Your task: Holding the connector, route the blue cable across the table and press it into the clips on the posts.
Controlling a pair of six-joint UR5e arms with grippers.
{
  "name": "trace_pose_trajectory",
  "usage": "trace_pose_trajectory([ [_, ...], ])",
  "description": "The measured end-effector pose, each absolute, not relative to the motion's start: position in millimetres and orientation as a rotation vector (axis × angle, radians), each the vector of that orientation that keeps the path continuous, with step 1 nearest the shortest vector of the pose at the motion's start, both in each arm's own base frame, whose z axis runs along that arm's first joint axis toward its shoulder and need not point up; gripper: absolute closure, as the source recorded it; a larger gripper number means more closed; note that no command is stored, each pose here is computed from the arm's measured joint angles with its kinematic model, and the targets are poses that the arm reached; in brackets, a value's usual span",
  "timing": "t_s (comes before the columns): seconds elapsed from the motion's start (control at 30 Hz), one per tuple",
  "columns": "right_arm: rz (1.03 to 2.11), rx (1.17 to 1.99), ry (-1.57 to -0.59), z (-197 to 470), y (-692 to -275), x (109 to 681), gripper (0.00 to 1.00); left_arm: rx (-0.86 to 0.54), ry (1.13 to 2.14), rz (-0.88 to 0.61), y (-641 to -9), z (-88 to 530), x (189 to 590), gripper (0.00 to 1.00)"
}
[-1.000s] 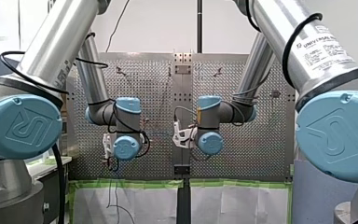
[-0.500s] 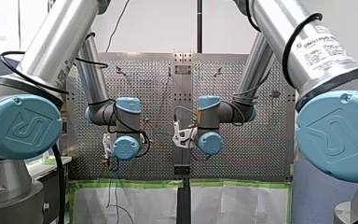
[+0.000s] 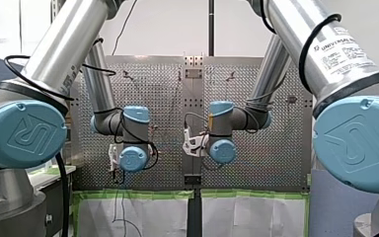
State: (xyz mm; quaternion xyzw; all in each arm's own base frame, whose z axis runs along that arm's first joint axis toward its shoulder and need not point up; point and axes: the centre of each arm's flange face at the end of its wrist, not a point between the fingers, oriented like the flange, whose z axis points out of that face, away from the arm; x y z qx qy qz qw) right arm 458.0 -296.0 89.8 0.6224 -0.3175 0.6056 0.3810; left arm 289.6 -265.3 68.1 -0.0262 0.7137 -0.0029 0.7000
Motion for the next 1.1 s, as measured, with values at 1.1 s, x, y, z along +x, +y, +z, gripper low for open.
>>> trace_pose_trajectory([
  [1.1,1.359,1.749,-0.874,36,-275,456,1.0,-0.058,1.591,-0.006,-265,68,290,1.0],
])
